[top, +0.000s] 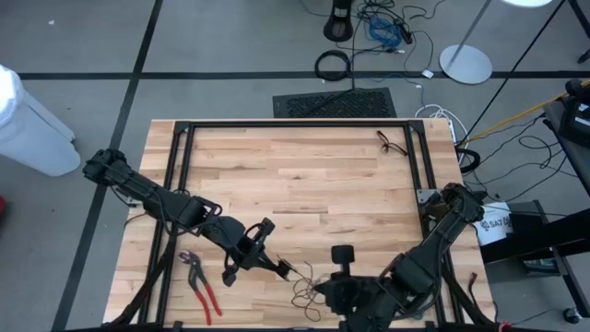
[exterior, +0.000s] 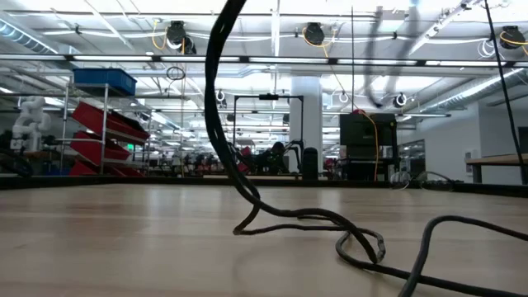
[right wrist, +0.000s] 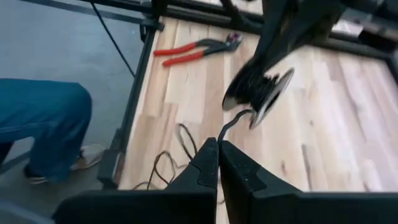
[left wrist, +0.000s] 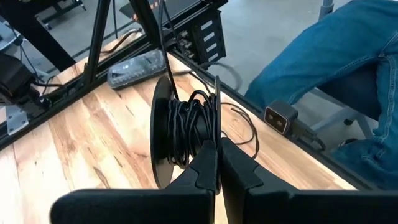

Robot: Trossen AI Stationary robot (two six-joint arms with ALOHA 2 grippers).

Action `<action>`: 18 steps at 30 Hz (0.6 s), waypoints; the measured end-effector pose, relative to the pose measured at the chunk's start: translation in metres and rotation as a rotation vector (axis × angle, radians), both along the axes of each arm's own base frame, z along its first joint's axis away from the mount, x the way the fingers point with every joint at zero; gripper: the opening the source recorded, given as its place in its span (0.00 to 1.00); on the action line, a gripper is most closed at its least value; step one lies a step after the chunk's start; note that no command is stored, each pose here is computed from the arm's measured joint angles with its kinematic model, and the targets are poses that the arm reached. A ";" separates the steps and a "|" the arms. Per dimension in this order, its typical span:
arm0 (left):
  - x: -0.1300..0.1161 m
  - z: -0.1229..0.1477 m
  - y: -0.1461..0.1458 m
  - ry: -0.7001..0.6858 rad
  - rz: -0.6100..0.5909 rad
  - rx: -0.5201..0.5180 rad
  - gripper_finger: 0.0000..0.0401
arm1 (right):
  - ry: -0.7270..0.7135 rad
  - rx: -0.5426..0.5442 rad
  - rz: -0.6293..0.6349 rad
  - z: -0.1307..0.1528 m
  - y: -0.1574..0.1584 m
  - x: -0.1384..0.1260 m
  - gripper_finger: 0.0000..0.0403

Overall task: Coil cords
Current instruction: Coil the black wire onto the black spool

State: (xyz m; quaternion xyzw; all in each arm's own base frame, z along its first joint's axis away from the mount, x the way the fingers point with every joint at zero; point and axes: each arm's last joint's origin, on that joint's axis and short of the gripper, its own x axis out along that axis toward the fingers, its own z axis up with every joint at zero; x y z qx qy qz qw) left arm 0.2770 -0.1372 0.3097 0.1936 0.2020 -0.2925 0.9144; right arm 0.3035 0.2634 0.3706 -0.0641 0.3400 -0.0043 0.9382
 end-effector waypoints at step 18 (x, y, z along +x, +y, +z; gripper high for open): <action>-0.002 0.007 -0.012 -0.060 -0.086 -0.062 0.02 | -0.004 -0.291 0.060 0.015 -0.036 0.021 0.00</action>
